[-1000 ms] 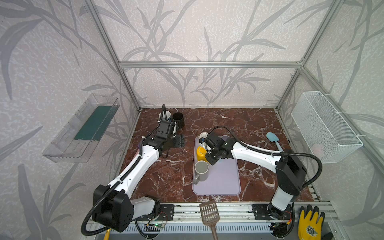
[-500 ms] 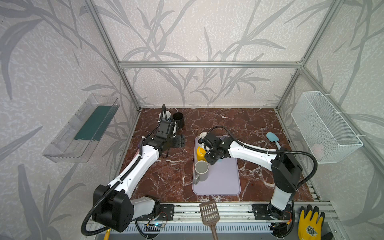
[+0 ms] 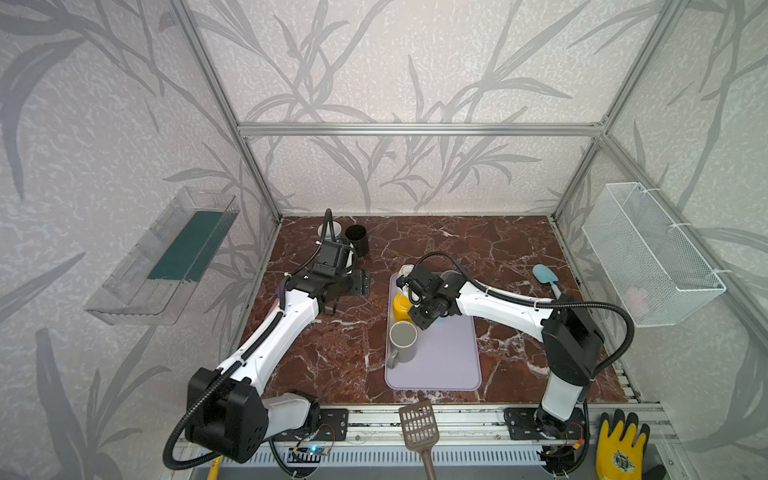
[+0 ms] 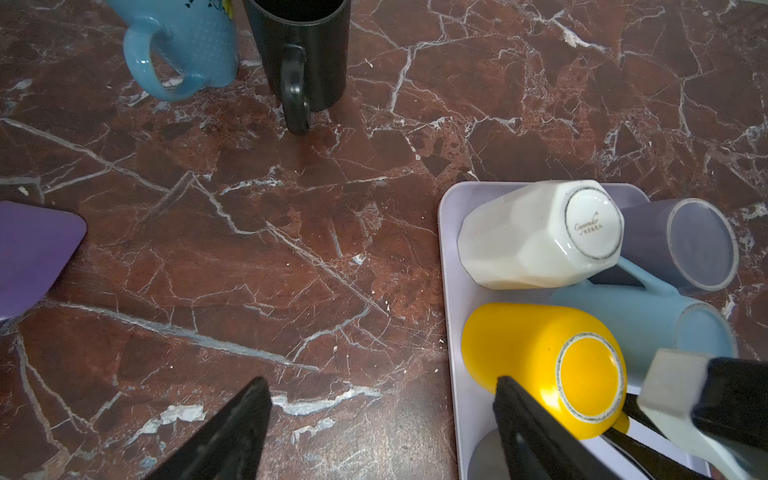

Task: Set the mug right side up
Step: 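Lower the right gripper onto the upside-down yellow mug and close on it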

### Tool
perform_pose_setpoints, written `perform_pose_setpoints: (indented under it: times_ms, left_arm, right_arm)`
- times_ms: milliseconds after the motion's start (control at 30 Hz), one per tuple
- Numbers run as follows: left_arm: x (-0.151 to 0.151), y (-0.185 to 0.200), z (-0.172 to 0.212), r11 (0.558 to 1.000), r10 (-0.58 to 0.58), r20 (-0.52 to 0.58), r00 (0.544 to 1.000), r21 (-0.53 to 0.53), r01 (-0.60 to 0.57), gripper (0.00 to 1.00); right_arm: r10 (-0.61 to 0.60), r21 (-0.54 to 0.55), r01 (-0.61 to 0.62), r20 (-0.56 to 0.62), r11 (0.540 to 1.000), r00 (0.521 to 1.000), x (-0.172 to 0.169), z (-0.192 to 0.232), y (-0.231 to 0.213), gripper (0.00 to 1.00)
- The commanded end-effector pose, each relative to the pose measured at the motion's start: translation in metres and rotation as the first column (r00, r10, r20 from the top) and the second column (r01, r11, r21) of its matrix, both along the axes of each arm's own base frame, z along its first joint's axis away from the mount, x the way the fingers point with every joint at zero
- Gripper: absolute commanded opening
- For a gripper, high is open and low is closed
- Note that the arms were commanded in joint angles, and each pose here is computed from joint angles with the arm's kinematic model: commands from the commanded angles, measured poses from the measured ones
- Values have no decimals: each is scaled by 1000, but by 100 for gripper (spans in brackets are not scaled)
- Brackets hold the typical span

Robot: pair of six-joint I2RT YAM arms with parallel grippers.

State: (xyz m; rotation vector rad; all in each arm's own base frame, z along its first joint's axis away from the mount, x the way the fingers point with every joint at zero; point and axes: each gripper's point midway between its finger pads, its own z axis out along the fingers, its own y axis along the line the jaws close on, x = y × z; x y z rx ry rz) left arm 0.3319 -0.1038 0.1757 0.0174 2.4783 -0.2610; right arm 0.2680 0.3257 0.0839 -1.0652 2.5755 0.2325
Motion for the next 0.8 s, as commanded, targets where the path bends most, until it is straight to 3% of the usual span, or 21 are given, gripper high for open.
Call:
perform_pose_setpoints:
  times_ms: [0, 767]
  left_arm:
    - [-4, 3, -5, 1000, -1, -23, 1000, 28, 2, 86]
    - [-6, 4, -4, 1000, 3, -23, 1000, 27, -2, 86]
  right_arm:
    - [13, -26, -13, 1, 1000, 1000, 1, -1, 2, 24]
    - [23, -47, -22, 24, 999, 999, 2, 0, -2, 15]
